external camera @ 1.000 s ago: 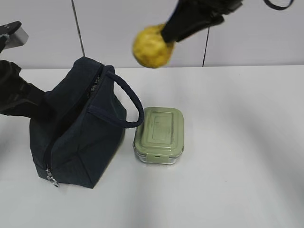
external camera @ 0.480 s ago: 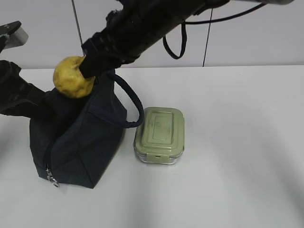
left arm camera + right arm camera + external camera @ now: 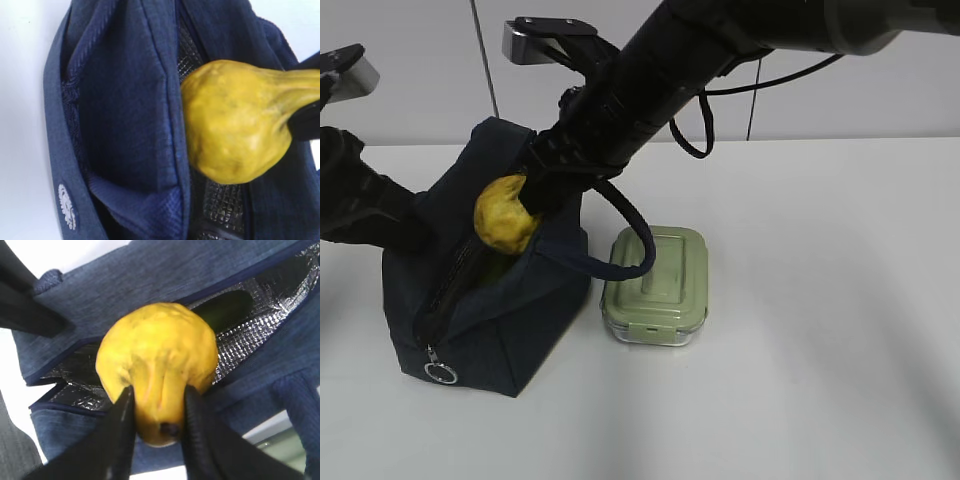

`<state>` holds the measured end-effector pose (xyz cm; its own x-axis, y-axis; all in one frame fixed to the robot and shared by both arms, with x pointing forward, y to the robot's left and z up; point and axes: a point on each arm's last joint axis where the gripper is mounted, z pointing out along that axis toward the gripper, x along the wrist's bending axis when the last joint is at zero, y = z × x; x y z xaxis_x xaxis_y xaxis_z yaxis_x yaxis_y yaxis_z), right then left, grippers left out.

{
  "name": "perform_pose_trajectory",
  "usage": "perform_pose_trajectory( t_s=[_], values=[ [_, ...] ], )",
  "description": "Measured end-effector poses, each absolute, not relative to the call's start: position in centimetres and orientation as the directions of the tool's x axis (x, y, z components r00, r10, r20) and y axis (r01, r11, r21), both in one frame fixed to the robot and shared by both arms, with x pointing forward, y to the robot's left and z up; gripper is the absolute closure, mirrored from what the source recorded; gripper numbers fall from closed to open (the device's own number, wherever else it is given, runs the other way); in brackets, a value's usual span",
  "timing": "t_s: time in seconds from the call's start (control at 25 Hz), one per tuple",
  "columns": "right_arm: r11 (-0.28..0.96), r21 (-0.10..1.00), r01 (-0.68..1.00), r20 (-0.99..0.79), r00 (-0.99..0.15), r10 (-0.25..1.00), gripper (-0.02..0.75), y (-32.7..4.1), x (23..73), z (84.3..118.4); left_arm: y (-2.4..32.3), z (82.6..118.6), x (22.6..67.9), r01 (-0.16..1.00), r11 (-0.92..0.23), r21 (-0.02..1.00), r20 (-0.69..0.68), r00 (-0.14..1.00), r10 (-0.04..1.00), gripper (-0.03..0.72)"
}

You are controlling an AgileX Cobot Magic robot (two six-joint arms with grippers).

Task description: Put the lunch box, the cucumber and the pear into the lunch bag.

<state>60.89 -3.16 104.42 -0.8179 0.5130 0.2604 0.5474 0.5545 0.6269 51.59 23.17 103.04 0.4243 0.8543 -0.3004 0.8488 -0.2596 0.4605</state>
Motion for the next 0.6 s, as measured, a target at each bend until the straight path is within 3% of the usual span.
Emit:
perform_pose_trajectory(
  t_s=[0.2,0.44,0.6],
  values=[
    [0.552,0.642,0.532,0.257,-0.827,0.499,0.205,-3.1,60.8,105.7,23.2,103.0,51.6,0.848,-0.259,0.462,-0.299,0.424,0.855,0.687],
    [0.484,0.639,0.598,0.264,-0.761,0.593,0.231,-7.0,61.3,108.5,23.2,103.0,51.6,0.847,-0.26,0.463,-0.297,0.424,0.855,0.687],
    [0.331,0.582,0.743,0.338,-0.59,0.733,0.239,-12.9,61.8,106.0,23.2,103.0,51.6,0.848,-0.261,0.462,-0.297,0.425,0.855,0.687]
  ],
)
